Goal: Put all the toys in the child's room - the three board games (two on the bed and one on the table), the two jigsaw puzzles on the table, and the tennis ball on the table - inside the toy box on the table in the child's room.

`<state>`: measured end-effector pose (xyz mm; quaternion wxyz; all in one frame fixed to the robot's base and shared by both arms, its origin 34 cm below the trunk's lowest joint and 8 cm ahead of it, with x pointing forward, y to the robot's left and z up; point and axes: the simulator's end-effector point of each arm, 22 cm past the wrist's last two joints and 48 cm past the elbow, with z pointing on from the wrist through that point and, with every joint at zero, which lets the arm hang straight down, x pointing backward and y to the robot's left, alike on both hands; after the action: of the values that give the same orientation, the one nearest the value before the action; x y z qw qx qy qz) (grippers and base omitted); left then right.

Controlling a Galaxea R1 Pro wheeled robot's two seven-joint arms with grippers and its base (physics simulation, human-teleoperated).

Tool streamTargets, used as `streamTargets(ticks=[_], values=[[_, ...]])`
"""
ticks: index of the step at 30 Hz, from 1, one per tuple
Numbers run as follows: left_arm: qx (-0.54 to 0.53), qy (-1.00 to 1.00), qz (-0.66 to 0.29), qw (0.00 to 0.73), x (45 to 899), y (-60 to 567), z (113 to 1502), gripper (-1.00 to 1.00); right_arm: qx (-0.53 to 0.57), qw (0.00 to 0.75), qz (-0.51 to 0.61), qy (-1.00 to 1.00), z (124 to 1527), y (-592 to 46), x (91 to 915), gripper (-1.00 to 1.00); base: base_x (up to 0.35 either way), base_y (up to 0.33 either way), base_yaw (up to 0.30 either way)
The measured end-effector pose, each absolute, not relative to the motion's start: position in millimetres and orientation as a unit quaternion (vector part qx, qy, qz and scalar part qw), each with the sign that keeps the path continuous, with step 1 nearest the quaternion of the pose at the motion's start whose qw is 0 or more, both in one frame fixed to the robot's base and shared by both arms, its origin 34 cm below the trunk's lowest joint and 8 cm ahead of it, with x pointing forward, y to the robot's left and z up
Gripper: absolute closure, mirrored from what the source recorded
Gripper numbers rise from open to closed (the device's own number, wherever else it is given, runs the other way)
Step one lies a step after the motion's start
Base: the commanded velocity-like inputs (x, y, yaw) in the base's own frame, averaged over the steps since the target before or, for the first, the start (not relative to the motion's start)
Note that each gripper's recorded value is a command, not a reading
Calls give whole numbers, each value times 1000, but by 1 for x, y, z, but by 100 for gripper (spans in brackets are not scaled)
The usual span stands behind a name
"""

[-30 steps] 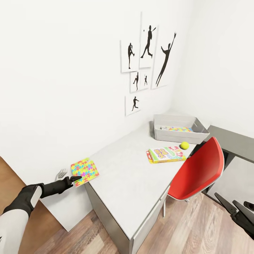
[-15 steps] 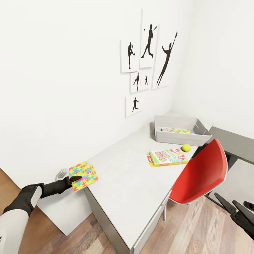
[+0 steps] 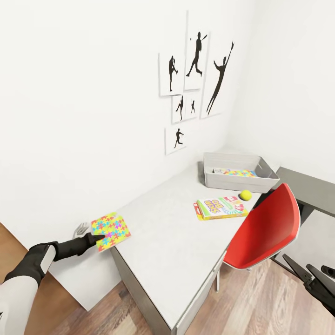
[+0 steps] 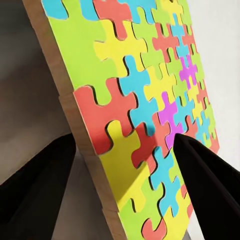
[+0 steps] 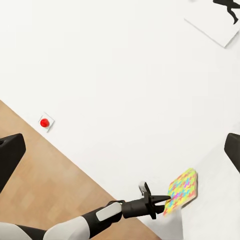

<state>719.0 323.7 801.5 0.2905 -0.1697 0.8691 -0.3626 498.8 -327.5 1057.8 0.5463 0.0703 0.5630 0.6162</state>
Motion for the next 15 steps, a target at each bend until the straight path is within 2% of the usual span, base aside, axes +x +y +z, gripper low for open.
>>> streamTargets(ticks=[15], values=[[-173,867,-368,288,718,321,811,100,71,546,616,563,1067,-328,498,-100,0,0,0]])
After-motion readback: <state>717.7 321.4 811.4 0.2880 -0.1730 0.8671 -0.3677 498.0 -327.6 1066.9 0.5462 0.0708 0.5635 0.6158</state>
